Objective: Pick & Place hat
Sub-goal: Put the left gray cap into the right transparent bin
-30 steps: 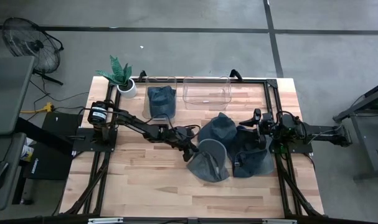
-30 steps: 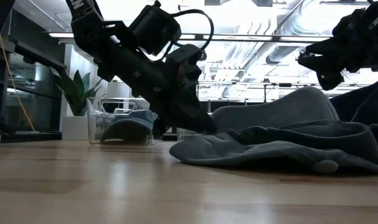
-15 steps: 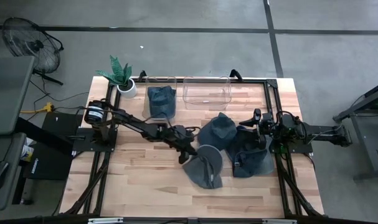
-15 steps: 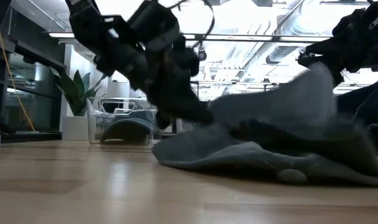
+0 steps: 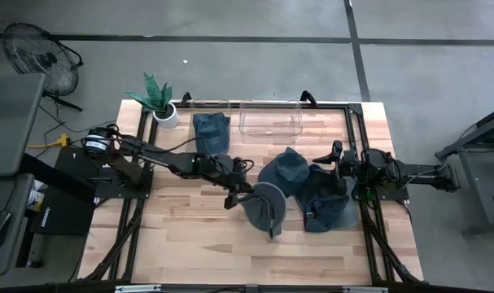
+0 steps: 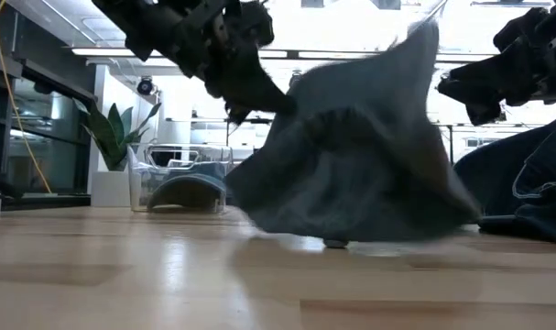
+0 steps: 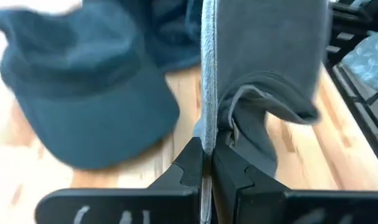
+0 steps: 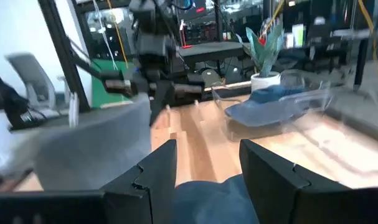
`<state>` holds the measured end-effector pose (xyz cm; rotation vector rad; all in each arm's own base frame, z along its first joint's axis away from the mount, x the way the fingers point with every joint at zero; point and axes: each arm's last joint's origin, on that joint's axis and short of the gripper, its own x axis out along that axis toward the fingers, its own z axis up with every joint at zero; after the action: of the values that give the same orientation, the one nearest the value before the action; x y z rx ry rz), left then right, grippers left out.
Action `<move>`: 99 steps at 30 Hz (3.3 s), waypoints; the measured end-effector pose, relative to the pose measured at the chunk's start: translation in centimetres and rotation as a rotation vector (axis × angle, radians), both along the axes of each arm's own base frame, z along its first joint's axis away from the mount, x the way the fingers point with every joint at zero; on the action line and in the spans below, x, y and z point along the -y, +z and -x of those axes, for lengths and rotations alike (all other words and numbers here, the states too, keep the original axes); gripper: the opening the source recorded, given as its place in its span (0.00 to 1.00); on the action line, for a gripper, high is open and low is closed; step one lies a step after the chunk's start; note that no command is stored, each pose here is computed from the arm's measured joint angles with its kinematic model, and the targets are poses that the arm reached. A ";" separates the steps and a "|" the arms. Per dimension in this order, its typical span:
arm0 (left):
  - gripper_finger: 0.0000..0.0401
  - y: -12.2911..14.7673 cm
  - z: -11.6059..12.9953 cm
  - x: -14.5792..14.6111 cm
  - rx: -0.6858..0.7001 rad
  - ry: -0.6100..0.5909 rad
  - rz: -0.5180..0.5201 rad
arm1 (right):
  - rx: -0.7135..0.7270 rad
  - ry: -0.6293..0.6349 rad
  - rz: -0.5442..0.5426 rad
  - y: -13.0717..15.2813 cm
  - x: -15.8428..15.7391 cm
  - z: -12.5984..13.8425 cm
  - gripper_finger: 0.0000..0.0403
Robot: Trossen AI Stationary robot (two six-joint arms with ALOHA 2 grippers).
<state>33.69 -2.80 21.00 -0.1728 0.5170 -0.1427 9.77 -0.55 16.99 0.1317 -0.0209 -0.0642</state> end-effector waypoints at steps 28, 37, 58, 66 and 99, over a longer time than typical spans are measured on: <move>0.02 4.2 1.3 -1.0 0.176 0.150 -0.236 | 0.084 -0.082 -0.204 0.6 0.3 0.1 0.42; 0.02 5.4 2.1 -2.9 0.188 0.203 -0.237 | 0.175 -0.061 -0.254 1.4 0.2 0.1 0.42; 0.02 5.3 2.2 -5.2 0.181 0.218 -0.213 | 0.364 0.064 -0.155 3.6 -0.1 -0.7 0.42; 0.02 5.3 2.2 -5.2 0.182 0.218 -0.213 | 0.286 0.023 -0.256 2.8 0.2 -2.1 0.42; 0.02 8.1 4.4 -7.8 0.233 0.415 -0.343 | -0.229 -0.130 0.052 13.3 -2.6 -11.9 0.42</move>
<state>29.26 5.00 29.09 0.0736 0.2590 0.3271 21.65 2.05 30.32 0.0708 0.1972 -0.2076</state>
